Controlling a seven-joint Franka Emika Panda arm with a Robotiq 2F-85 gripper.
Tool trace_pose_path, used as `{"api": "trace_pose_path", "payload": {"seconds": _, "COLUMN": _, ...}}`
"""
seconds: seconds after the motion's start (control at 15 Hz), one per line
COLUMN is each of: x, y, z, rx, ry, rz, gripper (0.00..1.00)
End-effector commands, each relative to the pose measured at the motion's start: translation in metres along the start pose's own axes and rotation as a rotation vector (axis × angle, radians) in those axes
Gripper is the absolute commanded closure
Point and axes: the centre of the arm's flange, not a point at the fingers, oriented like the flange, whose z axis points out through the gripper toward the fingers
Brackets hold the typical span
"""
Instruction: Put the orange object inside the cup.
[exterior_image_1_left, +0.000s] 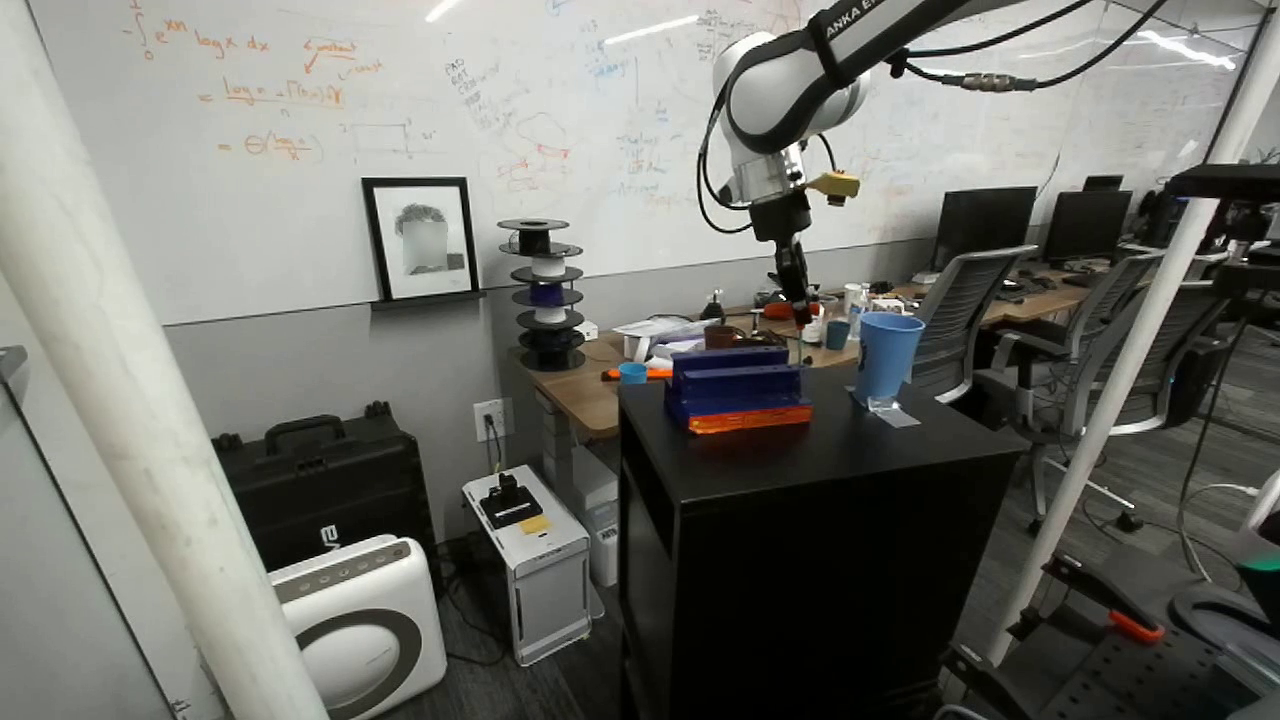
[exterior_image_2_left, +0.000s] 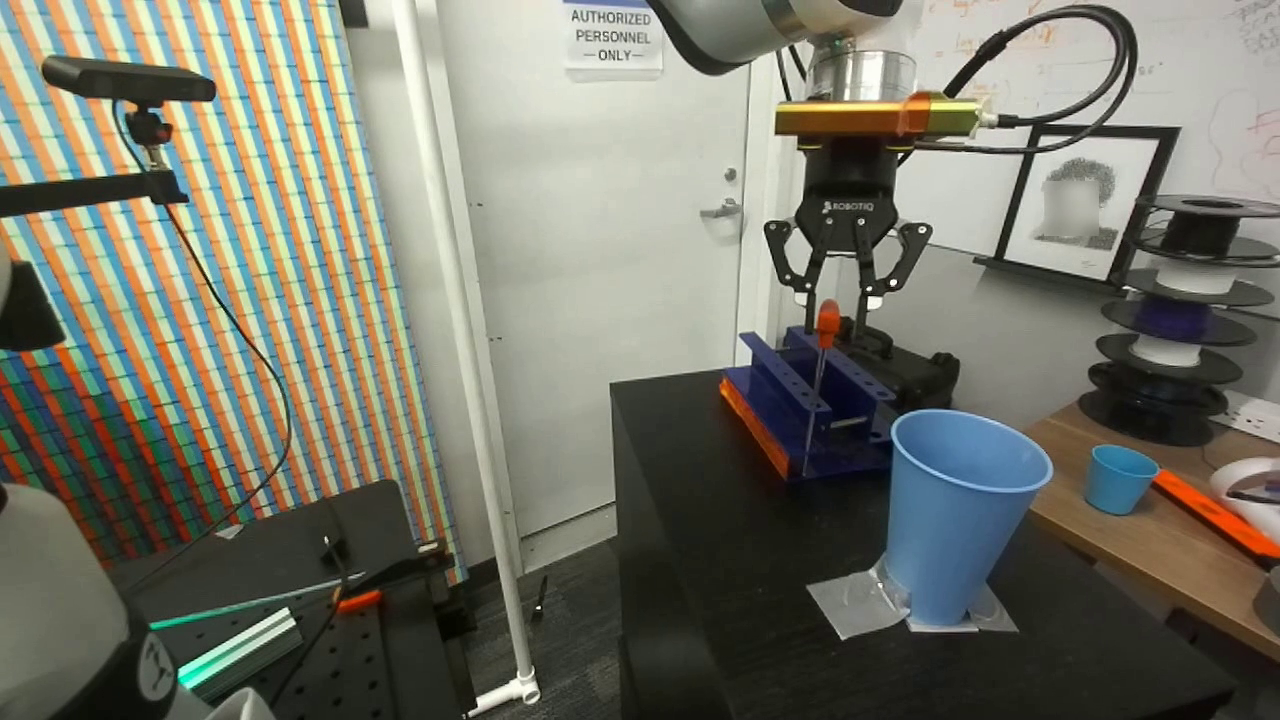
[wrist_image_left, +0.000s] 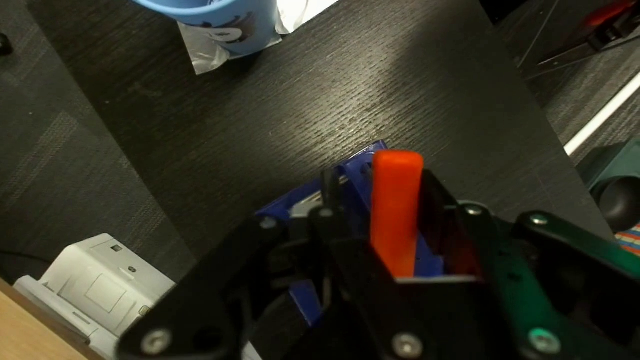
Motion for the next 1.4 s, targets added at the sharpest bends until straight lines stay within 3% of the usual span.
{"api": "trace_pose_path", "payload": {"seconds": 0.0, "x": 0.0, "y": 0.001, "z": -0.013, "rx": -0.001, "ry": -0.001, "rz": -0.017, "gripper": 0.89}}
{"api": "trace_pose_path", "payload": {"seconds": 0.13, "x": -0.004, "y": -0.005, "z": -0.02, "rx": -0.014, "ry": 0.007, "rz": 0.002, "gripper": 0.94}}
{"api": "trace_pose_path", "payload": {"seconds": 0.2, "x": -0.008, "y": -0.008, "z": -0.025, "rx": -0.022, "ry": 0.017, "rz": 0.006, "gripper": 0.89}}
{"api": "trace_pose_path", "payload": {"seconds": 0.8, "x": -0.06, "y": -0.048, "z": -0.11, "rx": -0.108, "ry": 0.133, "rz": 0.044, "gripper": 0.89}}
{"api": "trace_pose_path", "payload": {"seconds": 1.07, "x": -0.105, "y": -0.054, "z": -0.143, "rx": -0.152, "ry": 0.167, "rz": 0.187, "gripper": 0.89}}
{"api": "trace_pose_path", "payload": {"seconds": 1.33, "x": -0.148, "y": -0.04, "z": -0.138, "rx": -0.121, "ry": 0.147, "rz": 0.344, "gripper": 0.89}}
